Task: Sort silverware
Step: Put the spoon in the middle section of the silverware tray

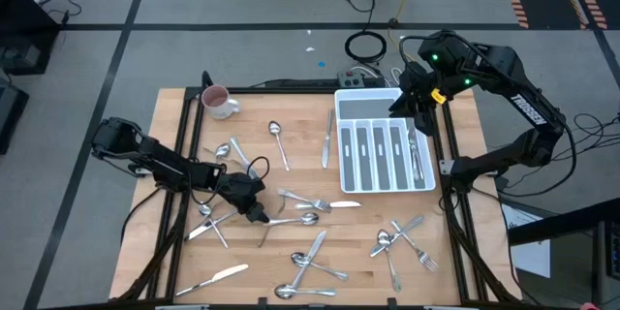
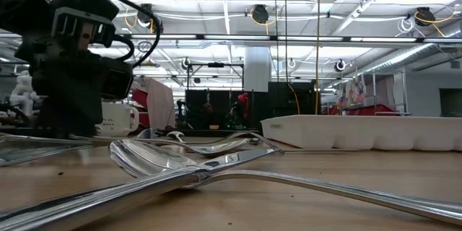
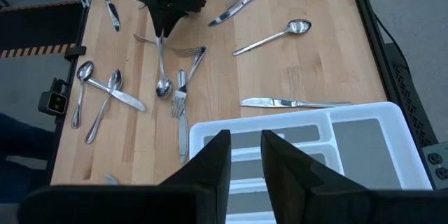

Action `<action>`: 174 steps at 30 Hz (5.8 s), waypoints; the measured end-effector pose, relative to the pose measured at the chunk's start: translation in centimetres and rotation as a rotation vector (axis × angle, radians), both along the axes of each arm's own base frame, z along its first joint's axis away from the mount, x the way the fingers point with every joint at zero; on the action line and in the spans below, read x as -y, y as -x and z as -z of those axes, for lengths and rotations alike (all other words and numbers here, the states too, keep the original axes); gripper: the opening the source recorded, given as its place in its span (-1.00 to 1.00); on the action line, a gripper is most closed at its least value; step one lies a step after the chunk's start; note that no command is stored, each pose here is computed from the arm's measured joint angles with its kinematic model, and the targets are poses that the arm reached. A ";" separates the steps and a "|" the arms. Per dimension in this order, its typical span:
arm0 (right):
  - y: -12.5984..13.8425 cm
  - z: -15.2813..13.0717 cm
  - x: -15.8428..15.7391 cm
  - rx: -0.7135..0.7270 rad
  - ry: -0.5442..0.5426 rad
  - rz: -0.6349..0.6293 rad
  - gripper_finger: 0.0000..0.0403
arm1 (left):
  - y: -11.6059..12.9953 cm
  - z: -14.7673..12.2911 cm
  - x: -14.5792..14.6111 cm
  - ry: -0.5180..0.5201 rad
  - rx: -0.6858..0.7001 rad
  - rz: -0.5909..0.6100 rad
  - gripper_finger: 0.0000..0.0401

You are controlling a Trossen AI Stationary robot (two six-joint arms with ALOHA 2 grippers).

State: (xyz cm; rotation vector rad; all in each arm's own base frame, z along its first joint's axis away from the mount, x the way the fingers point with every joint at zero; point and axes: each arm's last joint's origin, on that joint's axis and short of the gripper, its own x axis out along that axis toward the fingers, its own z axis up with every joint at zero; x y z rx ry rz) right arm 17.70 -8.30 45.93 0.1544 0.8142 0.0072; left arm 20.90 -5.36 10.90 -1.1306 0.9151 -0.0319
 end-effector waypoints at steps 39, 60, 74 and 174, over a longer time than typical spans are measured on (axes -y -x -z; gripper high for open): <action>0.0 0.0 0.0 -0.002 -0.003 0.003 -0.65 | -0.6 1.0 0.4 0.065 0.009 0.072 -0.05; -10.2 4.8 -2.0 -0.127 -0.051 -0.217 -0.65 | -0.6 0.7 0.2 0.022 0.029 0.016 -0.05; -23.1 17.2 -8.9 -0.181 -0.157 -0.714 -0.65 | 0.1 -0.5 0.2 0.019 0.047 0.070 -0.05; -30.1 29.7 -17.8 -0.463 0.044 -0.210 -0.99 | 2.9 -0.8 -0.7 -0.253 -0.084 0.141 -0.05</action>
